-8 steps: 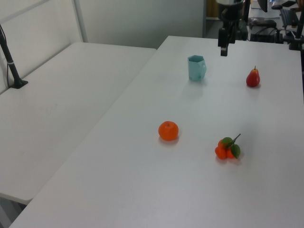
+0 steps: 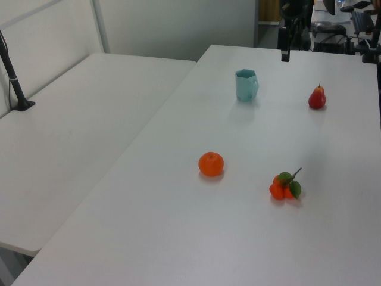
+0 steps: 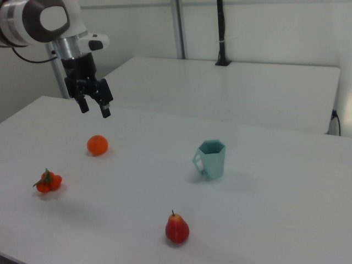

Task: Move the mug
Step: 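Move the open gripper down toward the teal hexagonal mug's rim, then lower the gripper onto the mug rim and close on it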

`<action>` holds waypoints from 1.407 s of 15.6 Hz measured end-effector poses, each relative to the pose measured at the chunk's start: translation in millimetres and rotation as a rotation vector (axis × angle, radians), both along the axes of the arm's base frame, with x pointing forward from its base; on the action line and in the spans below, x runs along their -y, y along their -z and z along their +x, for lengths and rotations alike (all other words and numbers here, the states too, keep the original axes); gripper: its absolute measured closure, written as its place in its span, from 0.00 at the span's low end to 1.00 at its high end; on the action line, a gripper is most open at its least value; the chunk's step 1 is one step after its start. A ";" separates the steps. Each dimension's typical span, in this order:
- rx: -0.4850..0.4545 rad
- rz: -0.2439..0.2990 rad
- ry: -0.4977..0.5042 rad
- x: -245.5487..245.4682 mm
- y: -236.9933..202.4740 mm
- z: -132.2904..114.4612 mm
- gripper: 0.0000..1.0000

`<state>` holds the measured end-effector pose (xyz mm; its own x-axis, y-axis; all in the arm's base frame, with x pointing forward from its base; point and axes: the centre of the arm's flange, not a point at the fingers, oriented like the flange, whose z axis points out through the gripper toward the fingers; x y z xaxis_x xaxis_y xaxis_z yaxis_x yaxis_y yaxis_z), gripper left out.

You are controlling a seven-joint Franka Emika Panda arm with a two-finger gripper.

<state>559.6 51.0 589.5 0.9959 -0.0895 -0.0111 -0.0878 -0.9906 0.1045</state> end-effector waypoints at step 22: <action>0.201 -0.007 0.286 168.9 217.9 117.6 0.01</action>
